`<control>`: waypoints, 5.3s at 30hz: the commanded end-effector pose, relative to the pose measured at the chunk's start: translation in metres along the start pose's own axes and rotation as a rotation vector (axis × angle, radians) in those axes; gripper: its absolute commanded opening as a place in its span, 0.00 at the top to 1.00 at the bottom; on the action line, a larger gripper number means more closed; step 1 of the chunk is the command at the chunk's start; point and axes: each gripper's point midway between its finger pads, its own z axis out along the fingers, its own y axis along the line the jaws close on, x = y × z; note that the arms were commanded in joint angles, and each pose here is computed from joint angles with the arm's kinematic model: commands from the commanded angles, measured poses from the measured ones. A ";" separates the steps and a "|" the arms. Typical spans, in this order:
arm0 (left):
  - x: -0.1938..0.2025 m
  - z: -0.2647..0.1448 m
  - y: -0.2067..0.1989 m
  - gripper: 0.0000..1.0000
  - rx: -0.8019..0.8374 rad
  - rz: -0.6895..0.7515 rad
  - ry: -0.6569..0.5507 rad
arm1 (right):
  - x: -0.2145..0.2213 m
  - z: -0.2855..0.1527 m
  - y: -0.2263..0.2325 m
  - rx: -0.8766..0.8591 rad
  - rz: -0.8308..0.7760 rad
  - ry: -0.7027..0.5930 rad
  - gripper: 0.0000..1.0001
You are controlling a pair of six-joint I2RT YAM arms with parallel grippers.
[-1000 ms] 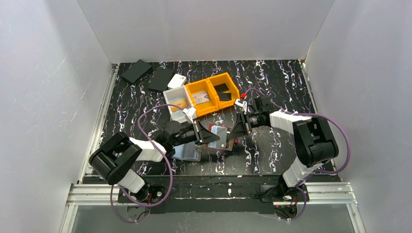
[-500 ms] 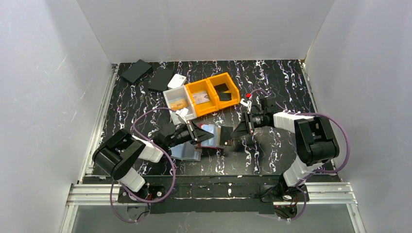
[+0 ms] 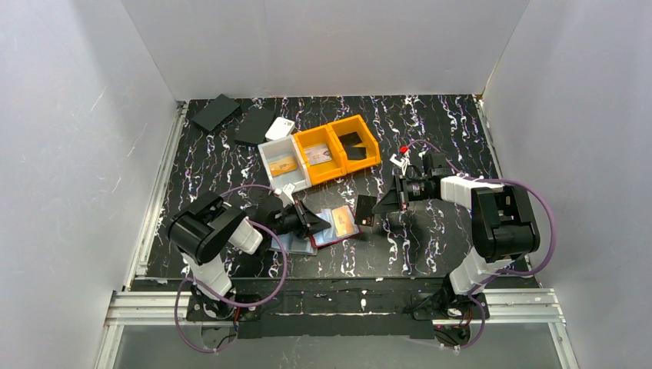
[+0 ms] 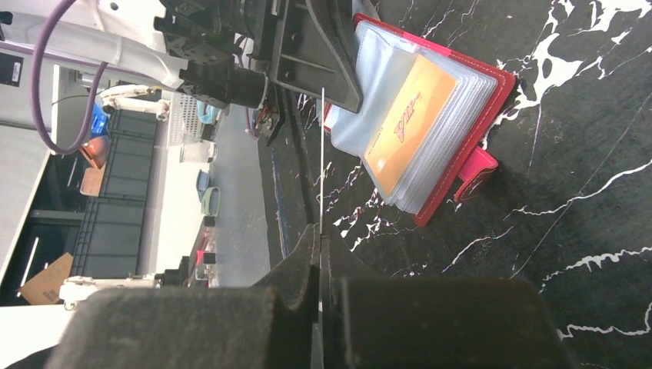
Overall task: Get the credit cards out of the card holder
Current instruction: Place the credit card in the storage box.
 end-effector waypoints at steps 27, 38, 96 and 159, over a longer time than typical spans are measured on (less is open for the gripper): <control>0.026 -0.054 -0.116 0.05 0.125 0.428 -0.019 | -0.012 -0.005 0.039 -0.148 -0.125 -0.015 0.99; 0.038 0.031 -0.136 0.48 0.220 0.390 0.073 | -0.012 -0.007 0.048 -0.199 -0.118 -0.014 0.99; 0.083 -0.045 -0.148 0.81 -0.053 0.979 0.701 | 0.029 0.026 0.121 -0.177 -0.833 0.159 0.99; -0.144 0.073 -0.171 1.00 -0.174 1.413 0.439 | -0.067 -0.090 0.044 0.455 -0.683 -0.263 0.02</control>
